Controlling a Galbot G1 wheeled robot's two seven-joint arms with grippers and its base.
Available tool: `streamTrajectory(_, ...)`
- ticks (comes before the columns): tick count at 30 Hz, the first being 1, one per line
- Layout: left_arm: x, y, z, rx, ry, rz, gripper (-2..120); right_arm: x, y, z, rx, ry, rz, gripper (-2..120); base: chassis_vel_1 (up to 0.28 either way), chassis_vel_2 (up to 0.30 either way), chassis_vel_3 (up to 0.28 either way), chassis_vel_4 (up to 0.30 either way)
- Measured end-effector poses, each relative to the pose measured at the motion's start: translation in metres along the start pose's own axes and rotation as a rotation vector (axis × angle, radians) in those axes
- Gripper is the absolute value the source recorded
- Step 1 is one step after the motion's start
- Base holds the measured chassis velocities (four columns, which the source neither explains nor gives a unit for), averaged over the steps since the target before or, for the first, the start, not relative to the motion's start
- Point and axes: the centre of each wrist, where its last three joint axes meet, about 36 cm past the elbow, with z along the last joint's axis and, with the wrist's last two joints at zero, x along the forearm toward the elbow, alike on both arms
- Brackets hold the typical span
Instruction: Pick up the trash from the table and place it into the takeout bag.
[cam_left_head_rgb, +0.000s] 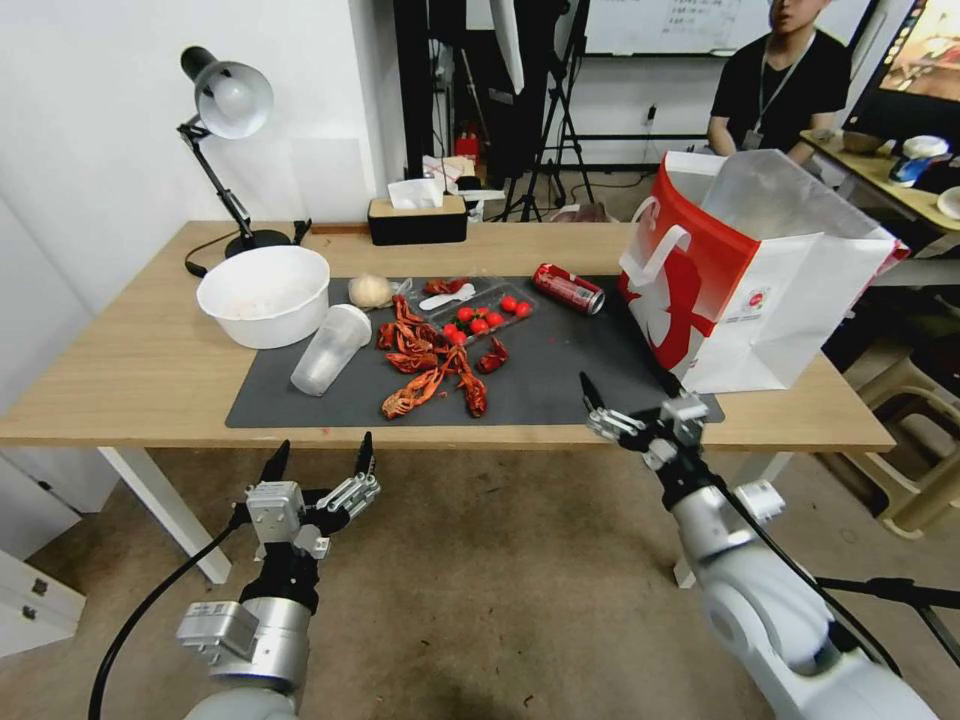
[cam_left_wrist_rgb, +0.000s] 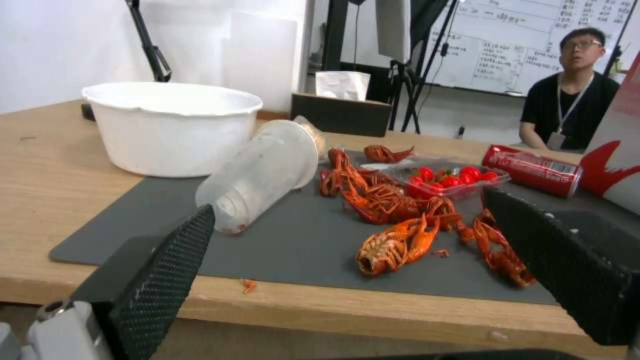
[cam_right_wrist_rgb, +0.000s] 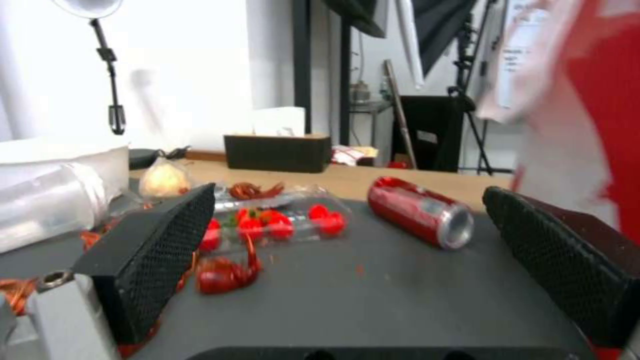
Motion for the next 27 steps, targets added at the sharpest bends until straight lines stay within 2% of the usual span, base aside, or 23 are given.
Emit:
streamTrajectory(2, 0.0, 0.0, 0.0, 0.0, 0.0, -0.001, 100, -0.005, -0.001, -0.001, 0.004, 0.0, -0.006, 100, 0.0, 0.0, 0.0, 0.0)
streamTrajectory(9, 0.002, -0.001, -0.004, -0.002, -0.004, 0.004, 100, -0.063, -0.014, -0.014, 0.023, 0.036, -0.048, 100, 0.0, 0.0, 0.0, 0.0)
streamTrajectory(27, 0.002, 0.002, -0.006, -0.007, -0.009, -0.009, 100, -0.137, -0.023, -0.024, 0.066, 0.079, -0.031, 100, 0.0, 0.0, 0.0, 0.0)
